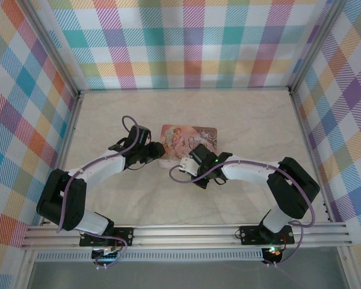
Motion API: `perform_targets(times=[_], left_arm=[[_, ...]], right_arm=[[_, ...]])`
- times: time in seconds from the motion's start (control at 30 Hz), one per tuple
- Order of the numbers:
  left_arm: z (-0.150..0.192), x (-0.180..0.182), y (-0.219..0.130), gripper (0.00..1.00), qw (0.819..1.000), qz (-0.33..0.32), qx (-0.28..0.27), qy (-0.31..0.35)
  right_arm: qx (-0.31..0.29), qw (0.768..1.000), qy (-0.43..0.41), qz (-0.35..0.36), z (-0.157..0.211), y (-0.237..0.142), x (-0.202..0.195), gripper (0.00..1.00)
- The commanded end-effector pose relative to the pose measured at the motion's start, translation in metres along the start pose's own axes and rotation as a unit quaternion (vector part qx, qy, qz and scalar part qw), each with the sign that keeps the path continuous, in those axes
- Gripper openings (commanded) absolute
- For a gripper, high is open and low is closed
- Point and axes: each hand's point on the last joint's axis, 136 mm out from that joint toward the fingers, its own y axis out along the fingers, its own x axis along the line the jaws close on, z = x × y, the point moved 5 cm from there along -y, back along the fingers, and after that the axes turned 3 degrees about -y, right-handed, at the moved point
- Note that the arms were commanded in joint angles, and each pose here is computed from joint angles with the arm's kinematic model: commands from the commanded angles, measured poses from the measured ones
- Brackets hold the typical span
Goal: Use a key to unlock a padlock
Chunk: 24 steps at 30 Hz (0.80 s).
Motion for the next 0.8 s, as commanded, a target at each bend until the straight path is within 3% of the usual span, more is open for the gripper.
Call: perform_targets(times=[0.0,0.37,0.77], left_arm=[[-0.0113,-0.0062,-0.0022,0.37,1.0,0.013,-0.012,0.005],[-0.0049,-0.0022,-0.0028,0.31,1.0,0.01,0.003,0.009],[-0.002,-0.005,-0.0074,0.31,1.0,0.018,0.013,0.021]], right_arm=[[-0.007,1.0,-0.018,-0.01,-0.0078,-0.0044,0.0039,0.01],[-0.022,1.0,-0.022,0.005,-0.0122,-0.0121,0.0016,0.0],[-0.017,0.998,-0.047,0.025,-0.014,-0.0132,-0.0043,0.0]])
